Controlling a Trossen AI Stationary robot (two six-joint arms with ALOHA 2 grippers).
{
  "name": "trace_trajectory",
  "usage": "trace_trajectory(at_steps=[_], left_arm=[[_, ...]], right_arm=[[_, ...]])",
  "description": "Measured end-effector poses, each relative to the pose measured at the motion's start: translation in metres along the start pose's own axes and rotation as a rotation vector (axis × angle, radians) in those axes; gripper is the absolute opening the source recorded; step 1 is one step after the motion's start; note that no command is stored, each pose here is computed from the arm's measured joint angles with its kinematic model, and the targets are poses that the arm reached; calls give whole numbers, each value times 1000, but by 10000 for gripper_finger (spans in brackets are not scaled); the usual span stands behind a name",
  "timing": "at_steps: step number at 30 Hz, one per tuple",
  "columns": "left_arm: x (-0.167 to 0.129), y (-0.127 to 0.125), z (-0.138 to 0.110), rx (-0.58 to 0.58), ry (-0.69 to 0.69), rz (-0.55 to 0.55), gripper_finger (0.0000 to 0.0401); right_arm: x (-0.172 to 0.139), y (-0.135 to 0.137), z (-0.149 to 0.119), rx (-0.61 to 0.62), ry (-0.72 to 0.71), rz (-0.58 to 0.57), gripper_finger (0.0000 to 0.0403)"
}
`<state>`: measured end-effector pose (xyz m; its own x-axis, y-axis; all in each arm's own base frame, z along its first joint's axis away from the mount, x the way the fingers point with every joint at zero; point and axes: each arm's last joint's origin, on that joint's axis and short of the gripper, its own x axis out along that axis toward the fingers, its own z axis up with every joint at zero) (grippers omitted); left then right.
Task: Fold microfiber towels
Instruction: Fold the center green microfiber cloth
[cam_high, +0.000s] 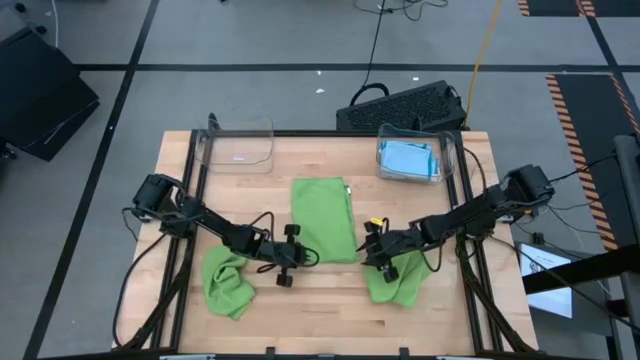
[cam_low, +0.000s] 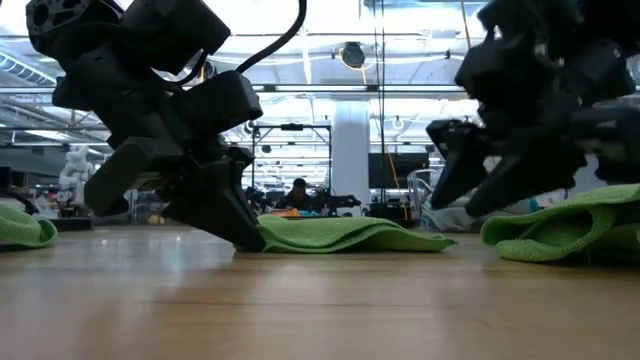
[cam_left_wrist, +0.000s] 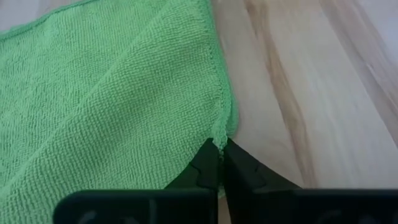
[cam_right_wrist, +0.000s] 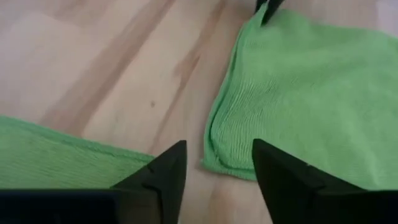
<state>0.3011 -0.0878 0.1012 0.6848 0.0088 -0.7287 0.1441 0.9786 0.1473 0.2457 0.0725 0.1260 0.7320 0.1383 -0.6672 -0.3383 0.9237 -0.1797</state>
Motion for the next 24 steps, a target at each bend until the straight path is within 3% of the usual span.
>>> trace_trajectory(at_steps=[5, 24], left_arm=[[0, 0, 0, -31, 1, 1, 15], [0, 0, 0, -22, 2, -2, 13]], right_arm=[[12, 2, -6, -22, 60, 10, 190], [41, 9, -23, -24, 112, -93, 165]])
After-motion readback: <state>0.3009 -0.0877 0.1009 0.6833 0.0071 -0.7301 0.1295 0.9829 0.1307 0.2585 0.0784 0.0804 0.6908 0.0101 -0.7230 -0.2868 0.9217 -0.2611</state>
